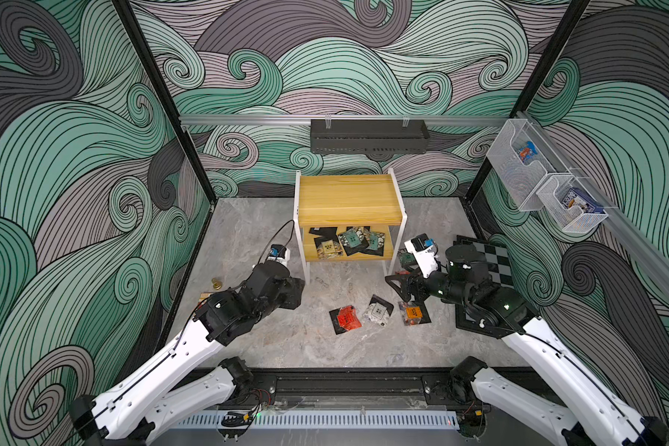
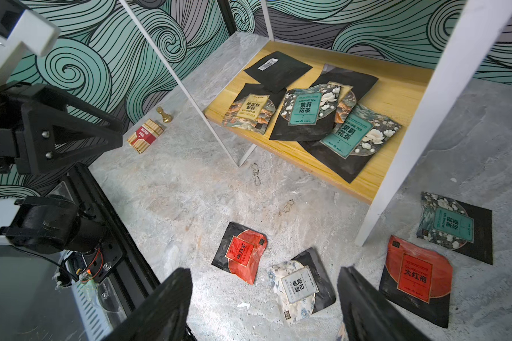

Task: Remove the tea bags from the shelf
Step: Place the tea bag at the center of the board, then pick up the tea bag from the shelf.

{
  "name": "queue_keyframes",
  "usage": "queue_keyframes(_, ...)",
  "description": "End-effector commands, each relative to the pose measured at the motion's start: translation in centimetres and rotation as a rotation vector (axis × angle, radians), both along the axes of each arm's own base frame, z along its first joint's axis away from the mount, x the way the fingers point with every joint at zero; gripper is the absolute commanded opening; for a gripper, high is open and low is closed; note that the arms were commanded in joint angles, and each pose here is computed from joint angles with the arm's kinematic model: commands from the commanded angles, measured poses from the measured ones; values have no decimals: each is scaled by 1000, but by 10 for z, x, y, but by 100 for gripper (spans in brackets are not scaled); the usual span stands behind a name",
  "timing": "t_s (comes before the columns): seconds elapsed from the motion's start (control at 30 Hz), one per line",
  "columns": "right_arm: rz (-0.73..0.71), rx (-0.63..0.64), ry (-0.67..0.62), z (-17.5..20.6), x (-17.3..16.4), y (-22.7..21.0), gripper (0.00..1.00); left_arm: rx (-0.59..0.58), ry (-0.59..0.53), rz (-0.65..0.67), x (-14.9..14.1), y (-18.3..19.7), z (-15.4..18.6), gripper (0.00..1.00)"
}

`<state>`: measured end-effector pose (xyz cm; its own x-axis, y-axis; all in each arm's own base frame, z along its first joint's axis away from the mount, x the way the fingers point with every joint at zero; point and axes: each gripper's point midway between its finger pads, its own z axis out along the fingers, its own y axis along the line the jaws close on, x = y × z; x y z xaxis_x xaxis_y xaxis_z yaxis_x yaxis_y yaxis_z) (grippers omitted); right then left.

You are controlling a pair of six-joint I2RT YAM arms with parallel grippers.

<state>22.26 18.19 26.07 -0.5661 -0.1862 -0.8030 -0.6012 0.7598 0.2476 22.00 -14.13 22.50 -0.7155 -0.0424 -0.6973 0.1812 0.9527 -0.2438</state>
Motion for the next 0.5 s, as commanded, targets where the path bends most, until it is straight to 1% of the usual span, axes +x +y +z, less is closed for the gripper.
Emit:
queue_keyframes(0.0,62,36,-14,4,-3,10,81,-67,61,-5,-5,0,-1,59)
queue_keyframes(0.1,109,10,-59,1,-5,17,81,-100,85,5,-1,0,-3,59)
queue_keyframes(0.3,248,-129,-225,-2,-12,43,81,-156,129,24,6,0,-7,60)
queue_keyframes(0.4,289,-142,-278,-3,-8,55,81,-186,143,31,9,0,-6,60)
queue_keyframes(0.47,326,-138,-346,-2,-7,65,81,-205,159,36,11,1,-7,60)
